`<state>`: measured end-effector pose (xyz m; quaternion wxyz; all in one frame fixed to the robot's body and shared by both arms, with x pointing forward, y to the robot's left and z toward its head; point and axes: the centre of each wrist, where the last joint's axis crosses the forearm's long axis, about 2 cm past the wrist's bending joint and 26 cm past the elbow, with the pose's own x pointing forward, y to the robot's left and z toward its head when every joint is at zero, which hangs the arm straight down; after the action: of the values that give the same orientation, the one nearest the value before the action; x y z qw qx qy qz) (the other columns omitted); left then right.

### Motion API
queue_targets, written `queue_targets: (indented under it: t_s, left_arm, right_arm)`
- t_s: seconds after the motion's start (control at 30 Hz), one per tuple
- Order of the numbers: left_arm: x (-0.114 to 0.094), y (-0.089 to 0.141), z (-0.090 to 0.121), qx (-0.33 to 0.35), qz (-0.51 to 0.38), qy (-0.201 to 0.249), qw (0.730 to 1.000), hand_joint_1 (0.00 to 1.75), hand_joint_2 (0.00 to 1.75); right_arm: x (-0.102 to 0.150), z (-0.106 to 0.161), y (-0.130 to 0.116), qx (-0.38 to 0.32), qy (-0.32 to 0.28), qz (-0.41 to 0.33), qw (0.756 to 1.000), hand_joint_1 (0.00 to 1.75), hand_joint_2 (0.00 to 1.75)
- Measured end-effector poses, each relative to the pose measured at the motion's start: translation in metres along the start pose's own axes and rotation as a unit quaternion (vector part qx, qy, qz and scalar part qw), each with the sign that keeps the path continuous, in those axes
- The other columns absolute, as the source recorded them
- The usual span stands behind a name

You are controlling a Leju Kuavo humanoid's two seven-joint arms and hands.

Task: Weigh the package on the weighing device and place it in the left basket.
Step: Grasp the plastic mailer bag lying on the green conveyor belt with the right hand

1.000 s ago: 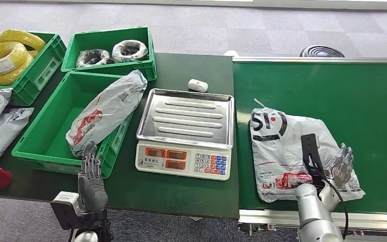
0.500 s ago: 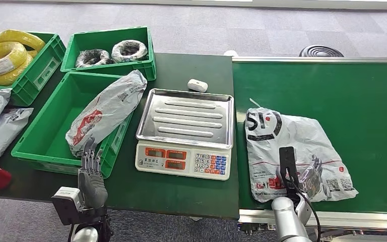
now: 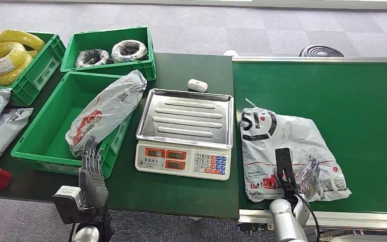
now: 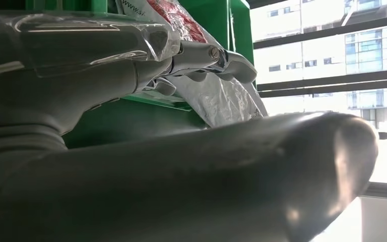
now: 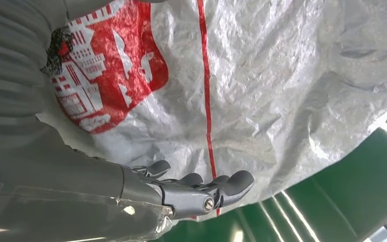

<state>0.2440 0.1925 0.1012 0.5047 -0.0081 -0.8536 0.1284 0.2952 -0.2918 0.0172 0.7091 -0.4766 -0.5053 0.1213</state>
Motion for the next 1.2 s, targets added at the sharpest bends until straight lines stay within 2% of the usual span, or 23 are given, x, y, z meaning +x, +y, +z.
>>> queue_targets:
  t_s: [0.4,0.67,0.73,0.9,1.2]
  left_arm:
    - [-0.001,0.001,0.004,0.000,0.000,-0.002,1.000,0.00,0.00]
    - [-0.001,0.001,0.004,0.000,0.000,-0.001,1.000,0.00,0.00]
    - [-0.001,0.001,0.005,0.000,0.000,0.000,1.000,0.00,0.00]
    - [-0.001,0.002,0.009,0.000,-0.002,0.004,1.000,0.00,0.00]
    - [-0.002,0.007,0.012,0.010,-0.009,0.006,1.000,0.00,0.00]
  right_arm:
    - [-0.006,-0.023,-0.021,-0.036,0.021,0.000,0.999,0.00,1.75]
    - [-0.006,-0.027,-0.023,-0.038,0.025,0.004,0.999,0.00,1.75]
    - [-0.007,-0.034,-0.027,-0.039,0.032,0.010,0.999,0.00,1.75]
    - [-0.012,-0.071,-0.050,-0.023,0.065,0.038,0.997,0.00,1.75]
    - [-0.003,-0.078,-0.049,-0.026,0.038,0.038,0.998,0.00,1.75]
